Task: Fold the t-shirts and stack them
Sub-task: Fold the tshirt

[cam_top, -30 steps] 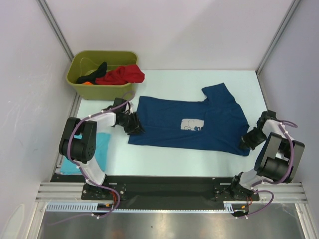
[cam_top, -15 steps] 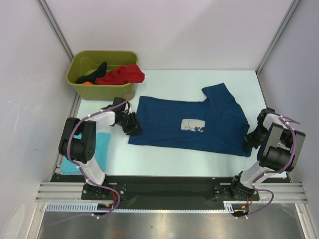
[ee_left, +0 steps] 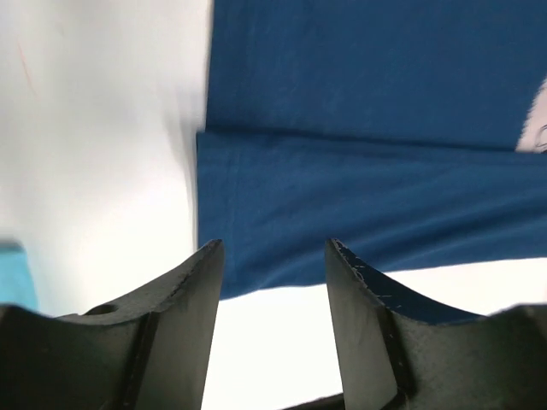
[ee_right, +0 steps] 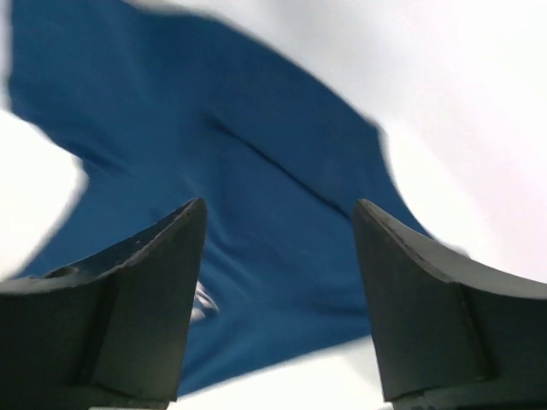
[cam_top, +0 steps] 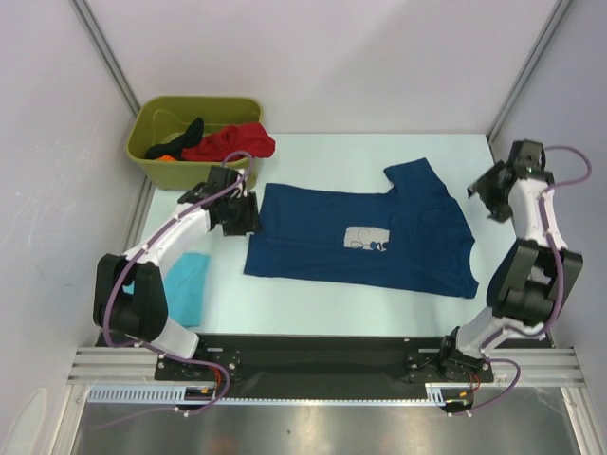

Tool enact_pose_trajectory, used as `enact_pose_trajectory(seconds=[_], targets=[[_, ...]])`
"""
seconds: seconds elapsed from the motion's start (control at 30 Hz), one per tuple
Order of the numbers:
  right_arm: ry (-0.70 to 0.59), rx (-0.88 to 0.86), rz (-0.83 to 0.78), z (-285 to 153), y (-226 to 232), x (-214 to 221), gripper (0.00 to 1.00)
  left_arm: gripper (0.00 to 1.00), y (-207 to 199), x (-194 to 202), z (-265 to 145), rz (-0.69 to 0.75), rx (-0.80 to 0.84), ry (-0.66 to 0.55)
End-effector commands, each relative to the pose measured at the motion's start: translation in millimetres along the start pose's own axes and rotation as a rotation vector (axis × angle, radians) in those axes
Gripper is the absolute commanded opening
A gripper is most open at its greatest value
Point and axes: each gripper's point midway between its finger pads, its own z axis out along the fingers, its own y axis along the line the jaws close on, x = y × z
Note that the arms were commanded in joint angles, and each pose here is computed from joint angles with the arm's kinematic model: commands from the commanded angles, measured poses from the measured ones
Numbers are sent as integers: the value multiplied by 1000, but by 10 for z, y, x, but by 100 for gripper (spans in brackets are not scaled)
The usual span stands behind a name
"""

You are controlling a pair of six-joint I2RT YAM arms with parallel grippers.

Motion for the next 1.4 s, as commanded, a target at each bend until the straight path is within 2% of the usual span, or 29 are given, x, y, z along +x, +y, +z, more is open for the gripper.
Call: enact_pose_trajectory(seconds=[0.0,0.1,0.13,0.2,0.27,0.3,0.33,0.37,0.4,0.47,0.53,0.57,0.63,0.77,0.83,0.9,1.03,1.23,1.37], targets=[[-6,-151,-87,245,603,-193,75,57,-152,-311,-153,99,11,-86],[-85,-211,-168,320,933,-446,72,56,-315,-465,-142,109,60,-127],[-70,-234,-187,457,1039,-412,72,56,-355,-550,-128,103,64,-141],[-133,-333,-216,517,1347,-630,70,55,-439,-698,-145,103,79,-171],[-130,-373,-245,809,1532,-666,70,54,-456,-725,-93,101,70,-156],[-168,-424,-263,754,1717,-846,70,54,-479,-743,-104,102,72,-157],[-133,-415,-274,1034,1730,-779,70,54,-483,-735,-101,102,73,-155],[-131,-423,-286,1100,1783,-801,70,53,-476,-737,-117,101,67,-162],[-182,-462,-312,997,1956,-1005,68,53,-453,-684,-96,101,58,-152],[-152,-448,-346,1268,1996,-932,66,53,-432,-639,-125,92,52,-151],[-161,-462,-383,1262,2098,-1017,63,53,-393,-548,-111,81,43,-137],[-127,-439,-390,1449,2037,-947,62,53,-388,-530,-115,79,45,-138],[-104,-421,-398,1480,1993,-946,61,53,-392,-494,-116,81,54,-133],[-61,-496,-401,1552,2035,-857,58,53,-368,-568,-49,88,27,-146],[-29,-527,-400,1650,2080,-747,44,52,-401,-647,1,88,27,-143],[-12,-507,-393,1758,2094,-675,38,51,-471,-718,-20,85,46,-150],[9,-435,-410,1848,2028,-554,38,51,-533,-741,-55,93,61,-160],[-14,-343,-540,1910,1979,-446,46,51,-494,-611,30,90,64,-125],[-10,-294,-566,1986,1920,-382,47,51,-547,-560,62,83,95,-120]])
